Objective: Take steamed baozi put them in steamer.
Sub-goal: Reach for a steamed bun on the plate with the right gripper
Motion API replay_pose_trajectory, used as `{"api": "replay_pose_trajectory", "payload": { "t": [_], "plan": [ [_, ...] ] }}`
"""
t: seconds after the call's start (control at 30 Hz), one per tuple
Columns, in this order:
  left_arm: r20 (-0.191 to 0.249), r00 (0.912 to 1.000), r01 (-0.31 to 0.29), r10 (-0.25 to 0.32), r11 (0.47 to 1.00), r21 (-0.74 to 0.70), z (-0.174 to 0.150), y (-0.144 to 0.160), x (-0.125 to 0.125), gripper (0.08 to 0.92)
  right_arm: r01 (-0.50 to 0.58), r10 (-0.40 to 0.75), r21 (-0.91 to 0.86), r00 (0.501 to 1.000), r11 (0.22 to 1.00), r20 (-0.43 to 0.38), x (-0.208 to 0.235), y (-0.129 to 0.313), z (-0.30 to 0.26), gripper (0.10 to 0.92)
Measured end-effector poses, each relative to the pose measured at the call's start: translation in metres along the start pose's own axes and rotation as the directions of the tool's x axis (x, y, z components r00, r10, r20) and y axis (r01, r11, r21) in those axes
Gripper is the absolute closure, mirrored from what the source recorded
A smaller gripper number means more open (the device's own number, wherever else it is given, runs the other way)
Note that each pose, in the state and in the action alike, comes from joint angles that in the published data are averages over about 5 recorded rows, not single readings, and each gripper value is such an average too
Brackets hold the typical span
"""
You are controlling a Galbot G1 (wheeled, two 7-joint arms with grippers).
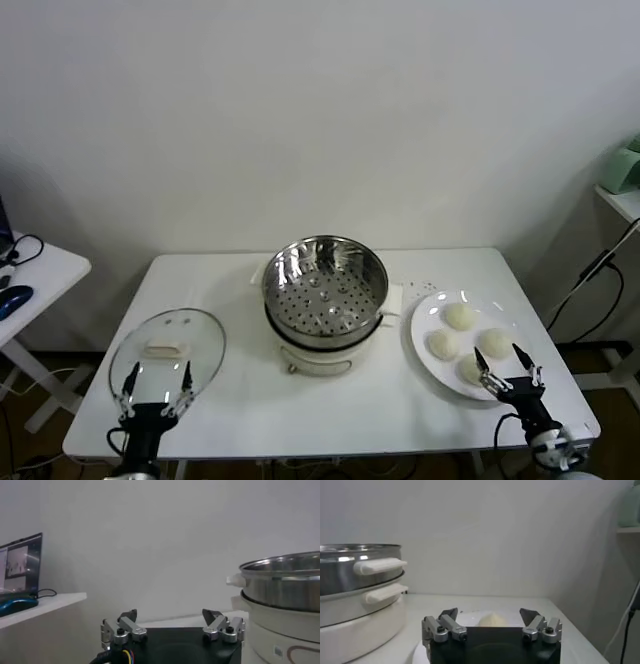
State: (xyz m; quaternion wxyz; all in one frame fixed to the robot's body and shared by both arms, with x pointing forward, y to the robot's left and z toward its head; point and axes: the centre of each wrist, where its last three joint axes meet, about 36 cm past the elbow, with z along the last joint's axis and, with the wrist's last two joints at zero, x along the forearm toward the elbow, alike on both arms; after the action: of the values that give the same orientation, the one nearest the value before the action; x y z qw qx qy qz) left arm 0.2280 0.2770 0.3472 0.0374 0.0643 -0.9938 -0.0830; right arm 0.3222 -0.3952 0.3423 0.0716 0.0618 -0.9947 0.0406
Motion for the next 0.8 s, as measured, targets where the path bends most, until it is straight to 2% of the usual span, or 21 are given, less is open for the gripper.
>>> {"api": "replay_pose_trajectory", "payload": {
  "t": [0.2, 0.37, 0.57, 0.8],
  "plan": [
    [0.001, 1.0000, -0.006, 0.006, 1.000, -0.028, -0.001, -0.002, 0.000, 0.177, 0.093, -0.092, 0.122, 0.996, 0.988, -0.015, -0.034, -0.025, -0.033, 0.200],
    [0.006, 0.9999, -0.015, 0.016, 0.999, -0.051, -0.003, -0.004, 0.000, 0.177, 0.222, -0.207, 0.285, 0.975, 0.932, -0.083, -0.073, -0.060, -0.071, 0.200],
    [0.006, 0.9997, -0.024, 0.024, 0.997, -0.068, -0.002, -0.004, -0.002, 0.177, 0.415, -0.343, 0.451, 0.909, 0.790, -0.237, -0.119, -0.105, -0.118, 0.200],
    [0.006, 0.9998, -0.021, 0.021, 0.997, -0.075, 0.001, -0.001, -0.009, 0.177, 0.636, -0.440, 0.532, 0.772, 0.559, -0.459, -0.178, -0.137, -0.171, 0.200]
  ]
}}
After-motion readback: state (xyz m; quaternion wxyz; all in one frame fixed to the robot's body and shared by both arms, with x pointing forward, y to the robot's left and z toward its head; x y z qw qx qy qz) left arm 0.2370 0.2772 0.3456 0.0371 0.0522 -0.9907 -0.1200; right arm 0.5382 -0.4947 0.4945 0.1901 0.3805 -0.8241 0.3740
